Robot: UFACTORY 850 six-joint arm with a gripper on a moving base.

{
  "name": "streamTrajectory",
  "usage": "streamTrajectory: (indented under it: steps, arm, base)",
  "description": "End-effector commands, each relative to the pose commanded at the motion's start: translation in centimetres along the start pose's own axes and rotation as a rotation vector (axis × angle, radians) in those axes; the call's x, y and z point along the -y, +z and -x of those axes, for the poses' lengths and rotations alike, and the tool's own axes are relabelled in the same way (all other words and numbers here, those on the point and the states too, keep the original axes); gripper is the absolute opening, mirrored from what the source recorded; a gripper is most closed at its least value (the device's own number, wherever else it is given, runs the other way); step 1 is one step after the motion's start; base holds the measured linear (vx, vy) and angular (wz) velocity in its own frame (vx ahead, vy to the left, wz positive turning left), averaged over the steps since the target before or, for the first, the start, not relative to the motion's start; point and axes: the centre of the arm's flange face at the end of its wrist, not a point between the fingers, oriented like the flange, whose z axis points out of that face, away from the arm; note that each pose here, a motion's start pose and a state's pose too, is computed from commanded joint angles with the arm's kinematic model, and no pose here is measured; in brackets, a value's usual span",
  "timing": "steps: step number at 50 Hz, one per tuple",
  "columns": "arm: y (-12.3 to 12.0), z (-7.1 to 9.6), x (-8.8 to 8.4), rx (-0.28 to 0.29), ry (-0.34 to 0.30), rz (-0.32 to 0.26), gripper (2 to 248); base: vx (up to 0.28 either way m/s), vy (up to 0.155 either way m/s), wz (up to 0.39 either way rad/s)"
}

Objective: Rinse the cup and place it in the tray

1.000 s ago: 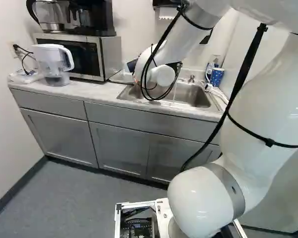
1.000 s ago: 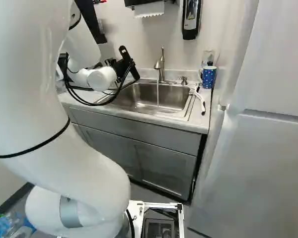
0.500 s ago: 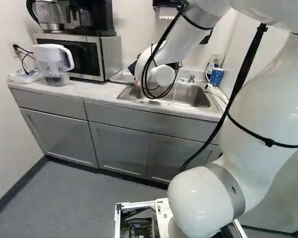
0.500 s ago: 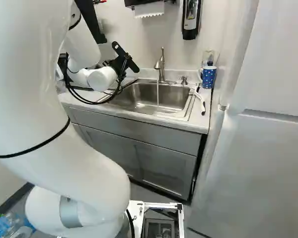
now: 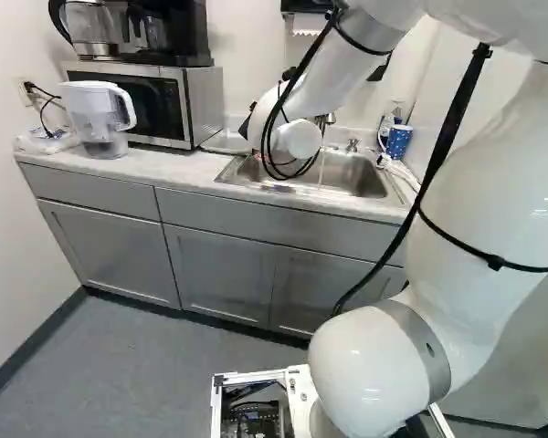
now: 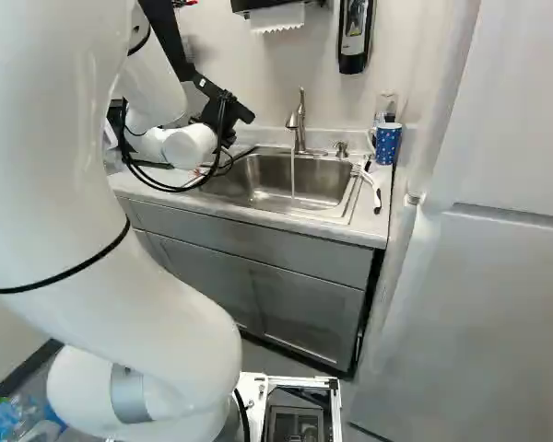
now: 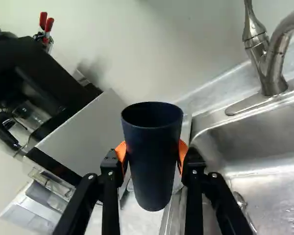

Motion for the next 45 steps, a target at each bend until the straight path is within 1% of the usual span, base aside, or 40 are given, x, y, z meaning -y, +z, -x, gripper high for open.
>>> streamTrajectory:
  steps: [45]
  arm:
    - [0.00, 0.00, 0.00, 0.000, -0.474, 0.000, 121]
  base:
    - [0.000, 0.000, 0.000]
